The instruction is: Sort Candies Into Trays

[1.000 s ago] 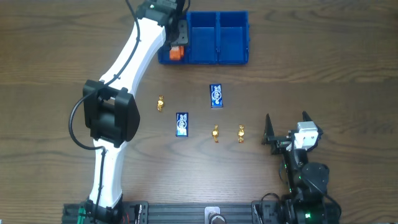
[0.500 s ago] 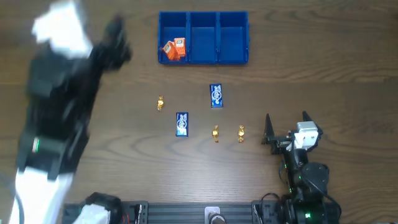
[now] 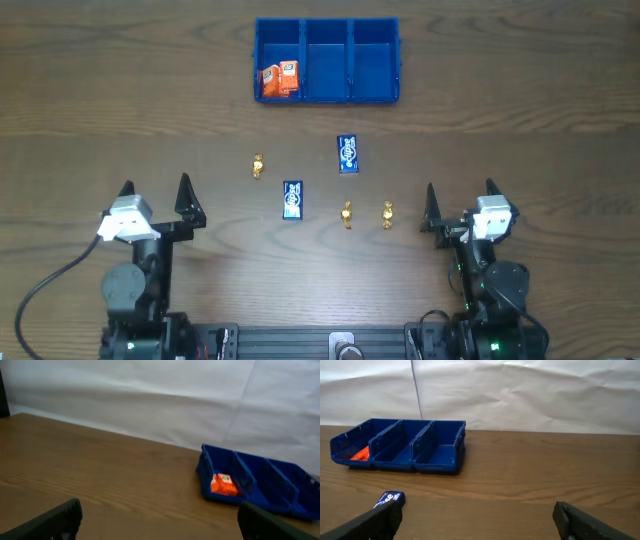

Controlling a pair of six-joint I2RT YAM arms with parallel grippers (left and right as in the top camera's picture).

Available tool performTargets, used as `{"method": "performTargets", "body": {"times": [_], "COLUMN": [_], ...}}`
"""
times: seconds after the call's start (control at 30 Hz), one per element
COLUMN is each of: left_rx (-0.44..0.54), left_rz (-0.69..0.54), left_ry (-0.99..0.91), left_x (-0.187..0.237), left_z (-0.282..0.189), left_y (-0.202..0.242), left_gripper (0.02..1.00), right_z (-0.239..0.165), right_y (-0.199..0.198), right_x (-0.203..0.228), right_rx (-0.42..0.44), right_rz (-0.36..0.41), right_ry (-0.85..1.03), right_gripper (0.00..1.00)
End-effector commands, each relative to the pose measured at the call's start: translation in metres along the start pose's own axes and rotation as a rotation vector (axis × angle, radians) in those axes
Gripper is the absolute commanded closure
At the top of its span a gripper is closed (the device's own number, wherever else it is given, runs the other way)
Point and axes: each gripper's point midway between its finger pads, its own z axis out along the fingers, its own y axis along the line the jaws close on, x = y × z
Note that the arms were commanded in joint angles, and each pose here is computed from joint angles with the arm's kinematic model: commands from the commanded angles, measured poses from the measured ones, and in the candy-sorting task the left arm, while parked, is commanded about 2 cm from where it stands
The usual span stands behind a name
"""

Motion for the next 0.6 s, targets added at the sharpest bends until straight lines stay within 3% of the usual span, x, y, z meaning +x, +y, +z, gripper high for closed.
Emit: {"method": "performTargets", "body": {"times": [0.03, 0.13, 0.6], "left_rx": [0.005, -0.016, -0.017], "left_rz": [0.022, 0.024, 0.024], "left_ry": [0.052, 0.142, 0.144], "left_x": [0.021, 0.042, 0.043], "left_z": [-0.002, -0.005, -0.005], "left_y": [0.002, 0.007, 0.008], "left_gripper": [0.020, 0.020, 0.020], "right_z": [0.000, 0.000, 0.000], "right_y": [-0.001, -0.001, -0.001], "right_x": [0.001, 0.002, 0.002], "right_rx": [0.004, 0.004, 0.004], "right_rz": [-0.014, -0.014, -0.014], "right_ry": [0.003, 0.003, 0.003], "right_gripper": [0.003, 0.003, 0.003]}}
